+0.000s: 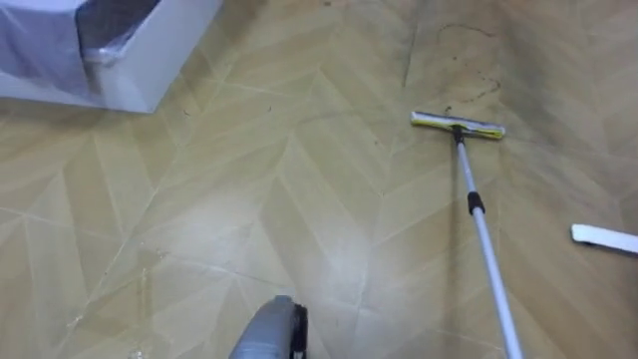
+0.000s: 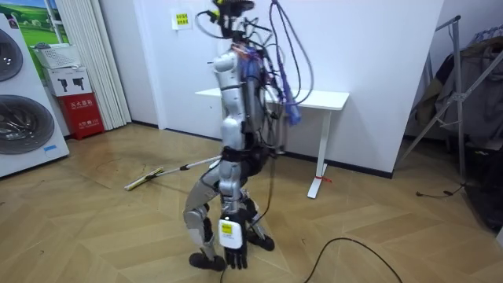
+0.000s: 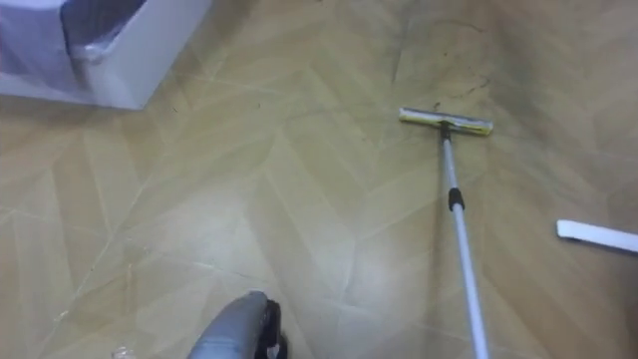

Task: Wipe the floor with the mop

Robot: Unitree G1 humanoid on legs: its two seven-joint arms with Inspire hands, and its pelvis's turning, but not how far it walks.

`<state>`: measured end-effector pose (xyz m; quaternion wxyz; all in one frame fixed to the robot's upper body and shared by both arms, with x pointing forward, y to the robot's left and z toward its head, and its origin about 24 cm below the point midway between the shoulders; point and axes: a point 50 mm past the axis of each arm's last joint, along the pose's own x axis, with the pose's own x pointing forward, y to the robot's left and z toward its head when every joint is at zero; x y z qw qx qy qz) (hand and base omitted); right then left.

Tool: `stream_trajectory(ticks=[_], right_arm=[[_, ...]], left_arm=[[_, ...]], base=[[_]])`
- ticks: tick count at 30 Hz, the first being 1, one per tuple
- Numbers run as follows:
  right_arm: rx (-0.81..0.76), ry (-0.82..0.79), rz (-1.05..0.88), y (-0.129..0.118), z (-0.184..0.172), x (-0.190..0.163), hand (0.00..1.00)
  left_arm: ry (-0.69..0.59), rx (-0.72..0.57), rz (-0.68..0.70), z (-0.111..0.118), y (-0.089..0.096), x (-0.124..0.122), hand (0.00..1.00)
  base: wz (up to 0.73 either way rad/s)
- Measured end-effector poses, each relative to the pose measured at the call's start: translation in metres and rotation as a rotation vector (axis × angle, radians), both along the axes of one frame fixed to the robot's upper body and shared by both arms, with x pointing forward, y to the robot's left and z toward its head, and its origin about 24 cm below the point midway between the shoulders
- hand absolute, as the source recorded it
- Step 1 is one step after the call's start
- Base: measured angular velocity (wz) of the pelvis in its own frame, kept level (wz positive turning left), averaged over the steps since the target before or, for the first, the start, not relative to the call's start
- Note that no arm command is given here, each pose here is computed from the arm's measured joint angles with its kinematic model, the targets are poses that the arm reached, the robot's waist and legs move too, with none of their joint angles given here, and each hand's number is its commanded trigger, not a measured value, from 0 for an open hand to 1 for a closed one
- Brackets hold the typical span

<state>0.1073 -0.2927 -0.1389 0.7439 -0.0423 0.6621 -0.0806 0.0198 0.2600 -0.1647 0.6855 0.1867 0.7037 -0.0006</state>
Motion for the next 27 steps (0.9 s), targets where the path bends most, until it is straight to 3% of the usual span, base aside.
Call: stream_trajectory(ticks=[6, 9, 14, 19, 24, 27], right_arm=[[-0.069, 0.168, -0.108, -0.022, -0.002, -0.068, 1.00], [-0.058, 0.220, -0.157, -0.010, -0.009, -0.095, 1.00], [-0.042, 0.247, -0.184, 0.011, -0.017, -0.101, 1.00], [-0.086, 0.171, -0.165, -0.003, -0.008, -0.056, 1.00], [-0.148, -0.097, -0.105, -0.039, 0.030, 0.034, 1.00], [-0.131, -0.204, -0.122, -0.046, 0.042, 0.055, 1.00]], left_arm=[[-0.081, -0.035, -0.051, -0.002, -0.018, 0.033, 0.00], [-0.136, -0.016, -0.062, 0.000, -0.020, 0.045, 0.00], [-0.133, 0.001, -0.066, -0.002, -0.023, 0.043, 0.00], [-0.135, -0.011, -0.009, -0.003, -0.025, 0.039, 0.00], [-0.130, 0.037, 0.028, 0.002, -0.005, 0.030, 0.00], [-0.104, 0.032, -0.004, 0.001, -0.005, 0.021, 0.00]], base=[[0.26], [0.19], [0.02], [-0.07], [0.05], [0.03]])
